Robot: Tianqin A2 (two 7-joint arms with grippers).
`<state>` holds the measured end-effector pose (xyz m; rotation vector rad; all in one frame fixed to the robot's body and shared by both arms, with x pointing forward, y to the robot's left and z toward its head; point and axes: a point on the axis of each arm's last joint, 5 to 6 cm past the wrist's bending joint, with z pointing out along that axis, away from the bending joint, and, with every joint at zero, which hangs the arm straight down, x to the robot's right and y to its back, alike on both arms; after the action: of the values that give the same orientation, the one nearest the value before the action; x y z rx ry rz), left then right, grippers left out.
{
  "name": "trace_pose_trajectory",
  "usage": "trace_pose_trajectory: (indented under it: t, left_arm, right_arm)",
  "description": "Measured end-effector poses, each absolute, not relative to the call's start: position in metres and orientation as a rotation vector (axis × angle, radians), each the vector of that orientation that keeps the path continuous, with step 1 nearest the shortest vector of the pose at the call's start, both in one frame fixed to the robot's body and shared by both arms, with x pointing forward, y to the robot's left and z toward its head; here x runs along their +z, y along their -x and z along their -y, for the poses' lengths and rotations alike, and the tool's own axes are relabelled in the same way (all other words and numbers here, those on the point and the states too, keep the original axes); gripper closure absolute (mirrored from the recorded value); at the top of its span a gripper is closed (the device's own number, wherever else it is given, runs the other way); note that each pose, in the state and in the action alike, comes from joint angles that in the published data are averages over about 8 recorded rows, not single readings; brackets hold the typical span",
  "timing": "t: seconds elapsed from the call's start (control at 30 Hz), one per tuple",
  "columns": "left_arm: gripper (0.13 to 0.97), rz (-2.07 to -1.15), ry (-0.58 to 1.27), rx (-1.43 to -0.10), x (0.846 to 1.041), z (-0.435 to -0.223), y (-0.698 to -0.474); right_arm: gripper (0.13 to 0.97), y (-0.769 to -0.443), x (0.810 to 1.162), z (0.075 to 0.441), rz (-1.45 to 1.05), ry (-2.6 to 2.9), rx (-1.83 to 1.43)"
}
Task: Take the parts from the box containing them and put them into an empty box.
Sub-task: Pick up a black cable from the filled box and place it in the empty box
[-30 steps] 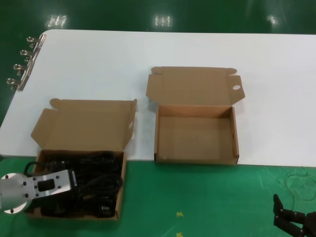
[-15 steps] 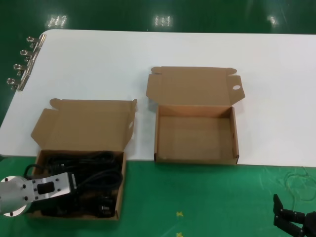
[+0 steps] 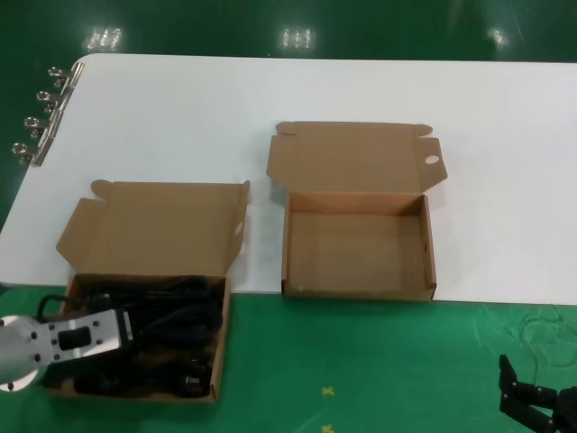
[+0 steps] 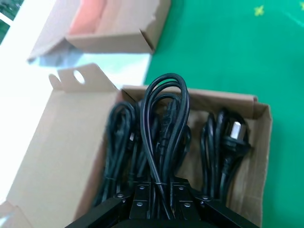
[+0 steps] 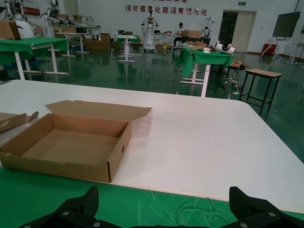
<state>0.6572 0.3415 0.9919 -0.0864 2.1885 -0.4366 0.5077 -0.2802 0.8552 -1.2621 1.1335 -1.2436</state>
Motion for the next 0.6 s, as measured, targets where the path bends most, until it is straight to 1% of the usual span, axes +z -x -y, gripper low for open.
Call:
trace_pose_trajectory:
  t: [0.17, 0.3, 0.37, 0.47, 0.6]
  left_arm:
    - [0.886, -2.161, 0.059, -0.463, 1.011, -0.338, -0.651]
    - [0.887, -2.114, 0.029, -0.498, 1.027, -0.326, -0.649]
    - [0.887, -2.076, 0.015, -0.522, 1.033, -0.316, -0.65]
    - [0.887, -2.007, -0.006, -0.571, 1.038, -0.295, -0.652]
    - [0.888, -1.927, -0.031, -0.637, 1.036, -0.264, -0.657]
  right_arm:
    - [0.13, -0.508, 0.855, 0.28, -1.134, 1.262, -1.244]
    - [0.13, -0.508, 0.855, 0.28, -1.134, 1.262, -1.244]
    - [0.13, -0.508, 0.855, 0.28, -1.134, 1.262, -1.244]
    - [0.13, -0.508, 0.855, 0.28, -1.134, 1.262, -1.244]
    - [0.13, -0.508, 0.855, 0.28, -1.134, 1.262, -1.244]
